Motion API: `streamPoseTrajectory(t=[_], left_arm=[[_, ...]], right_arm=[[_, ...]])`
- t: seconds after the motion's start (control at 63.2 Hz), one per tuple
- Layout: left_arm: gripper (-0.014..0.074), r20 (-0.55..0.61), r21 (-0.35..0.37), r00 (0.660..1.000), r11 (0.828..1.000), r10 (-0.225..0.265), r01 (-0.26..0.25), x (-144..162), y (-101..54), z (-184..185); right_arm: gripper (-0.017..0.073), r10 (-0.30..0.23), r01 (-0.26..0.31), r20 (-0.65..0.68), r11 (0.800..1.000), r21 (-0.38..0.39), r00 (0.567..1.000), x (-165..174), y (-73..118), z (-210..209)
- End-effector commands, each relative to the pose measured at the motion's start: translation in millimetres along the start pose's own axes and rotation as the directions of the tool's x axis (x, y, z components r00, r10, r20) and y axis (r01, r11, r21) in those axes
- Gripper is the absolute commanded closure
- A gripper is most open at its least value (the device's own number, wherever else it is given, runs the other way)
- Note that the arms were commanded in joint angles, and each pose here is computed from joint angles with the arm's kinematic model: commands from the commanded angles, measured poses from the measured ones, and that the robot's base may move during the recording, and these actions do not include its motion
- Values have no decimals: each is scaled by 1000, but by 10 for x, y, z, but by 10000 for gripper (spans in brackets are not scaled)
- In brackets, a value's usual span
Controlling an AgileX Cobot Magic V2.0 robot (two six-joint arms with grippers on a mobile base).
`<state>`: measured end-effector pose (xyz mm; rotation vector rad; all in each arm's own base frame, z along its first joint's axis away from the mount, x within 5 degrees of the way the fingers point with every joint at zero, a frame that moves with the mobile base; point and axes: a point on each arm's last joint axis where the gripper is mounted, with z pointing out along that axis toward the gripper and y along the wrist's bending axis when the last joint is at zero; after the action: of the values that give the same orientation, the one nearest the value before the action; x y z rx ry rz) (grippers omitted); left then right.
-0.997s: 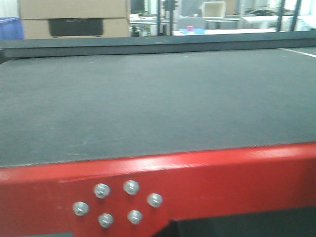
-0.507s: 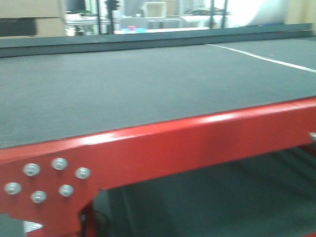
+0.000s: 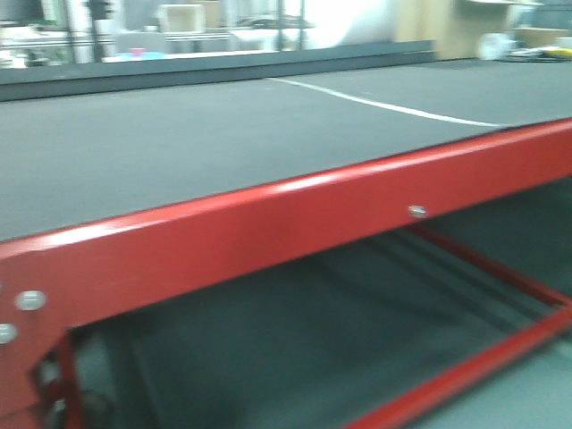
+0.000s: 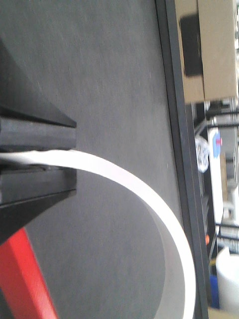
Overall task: Grab PVC pipe and place in blue bin
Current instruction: 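Hold the pipe in both grippers while driving away from the table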
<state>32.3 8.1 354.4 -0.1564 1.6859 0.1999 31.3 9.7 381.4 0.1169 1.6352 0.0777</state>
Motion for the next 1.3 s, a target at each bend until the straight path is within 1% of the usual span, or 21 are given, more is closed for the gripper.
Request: streamPoseTrajectory(t=[0.0, 1.282], left_arm=[[704, 26, 0, 1000, 1000, -7, 7, -22, -1, -11], [704, 26, 0, 1000, 1000, -7, 7, -22, -1, -11]], right_arm=[[727, -4, 4, 21, 1000, 0, 1000, -13, -2, -7], [727, -4, 4, 21, 1000, 0, 1000, -13, -2, -7]])
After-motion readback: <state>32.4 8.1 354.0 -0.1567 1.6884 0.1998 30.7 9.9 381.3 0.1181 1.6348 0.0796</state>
